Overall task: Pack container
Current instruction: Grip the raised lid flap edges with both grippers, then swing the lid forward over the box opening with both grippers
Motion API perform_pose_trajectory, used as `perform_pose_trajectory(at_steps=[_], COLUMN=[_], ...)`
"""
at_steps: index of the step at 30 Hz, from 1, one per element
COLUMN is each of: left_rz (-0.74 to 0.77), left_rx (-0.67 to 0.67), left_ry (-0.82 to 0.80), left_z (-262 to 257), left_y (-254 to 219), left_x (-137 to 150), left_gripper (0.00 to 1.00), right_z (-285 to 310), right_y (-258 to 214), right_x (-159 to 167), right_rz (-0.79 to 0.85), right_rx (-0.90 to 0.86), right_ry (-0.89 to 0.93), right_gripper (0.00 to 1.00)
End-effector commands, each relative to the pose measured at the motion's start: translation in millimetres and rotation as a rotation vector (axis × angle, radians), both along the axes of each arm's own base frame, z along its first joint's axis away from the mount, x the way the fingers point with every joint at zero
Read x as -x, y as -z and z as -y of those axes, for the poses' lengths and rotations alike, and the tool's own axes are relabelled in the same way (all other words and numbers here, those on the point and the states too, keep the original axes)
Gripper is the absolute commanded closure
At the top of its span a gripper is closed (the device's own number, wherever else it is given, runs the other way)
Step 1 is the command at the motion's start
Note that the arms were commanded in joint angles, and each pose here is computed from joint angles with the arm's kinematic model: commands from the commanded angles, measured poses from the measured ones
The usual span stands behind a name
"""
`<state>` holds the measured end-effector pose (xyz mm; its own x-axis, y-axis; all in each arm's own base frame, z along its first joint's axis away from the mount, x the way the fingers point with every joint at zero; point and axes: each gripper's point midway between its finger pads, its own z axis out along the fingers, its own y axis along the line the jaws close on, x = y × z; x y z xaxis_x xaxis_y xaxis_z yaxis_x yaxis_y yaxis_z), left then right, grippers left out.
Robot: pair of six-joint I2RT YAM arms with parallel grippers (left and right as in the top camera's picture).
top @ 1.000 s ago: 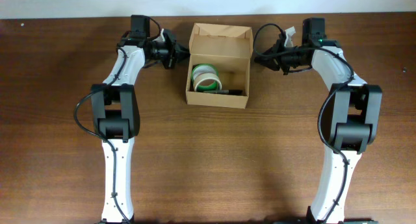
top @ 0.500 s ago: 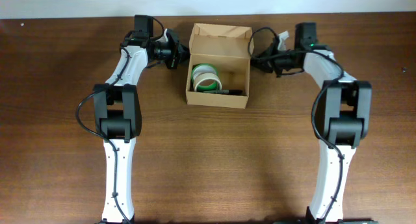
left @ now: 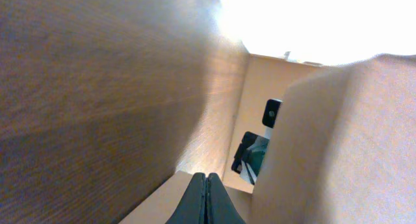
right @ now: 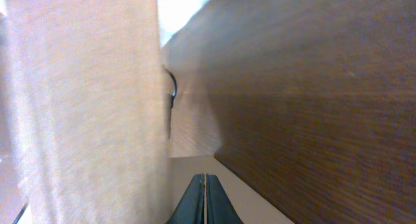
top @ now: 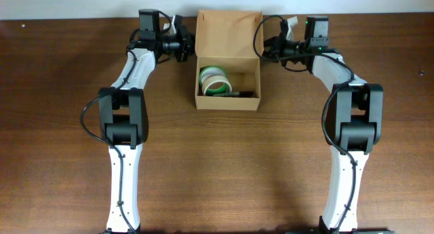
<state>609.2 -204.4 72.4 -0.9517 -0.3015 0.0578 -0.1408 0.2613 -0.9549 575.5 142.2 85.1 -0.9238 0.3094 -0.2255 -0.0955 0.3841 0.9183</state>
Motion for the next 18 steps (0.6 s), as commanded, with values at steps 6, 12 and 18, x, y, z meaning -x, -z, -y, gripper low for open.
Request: perform_pose_trajectory(at_steps=[6,12,18], left_rz=[0.132,0.232,0.315], left_rx=[0.076,0.120,0.126], left_ry=[0.077,0.141,0.154], left_z=[4,6,7], left_y=[-20,-43,-75], left_x=[-1,2,-4], left_gripper=[0.99,0.99,0.98], right_z=[-10,-13,-15], right_y=[-31,-39,-68], right_x=[5,9,5], right_rz=[0.118,0.137,0.203], right_rx=[-0.094,-0.119,-0.135], right_ry=[-0.114,-0.151,-0.184], right_gripper=[0.96,0.96,0.96])
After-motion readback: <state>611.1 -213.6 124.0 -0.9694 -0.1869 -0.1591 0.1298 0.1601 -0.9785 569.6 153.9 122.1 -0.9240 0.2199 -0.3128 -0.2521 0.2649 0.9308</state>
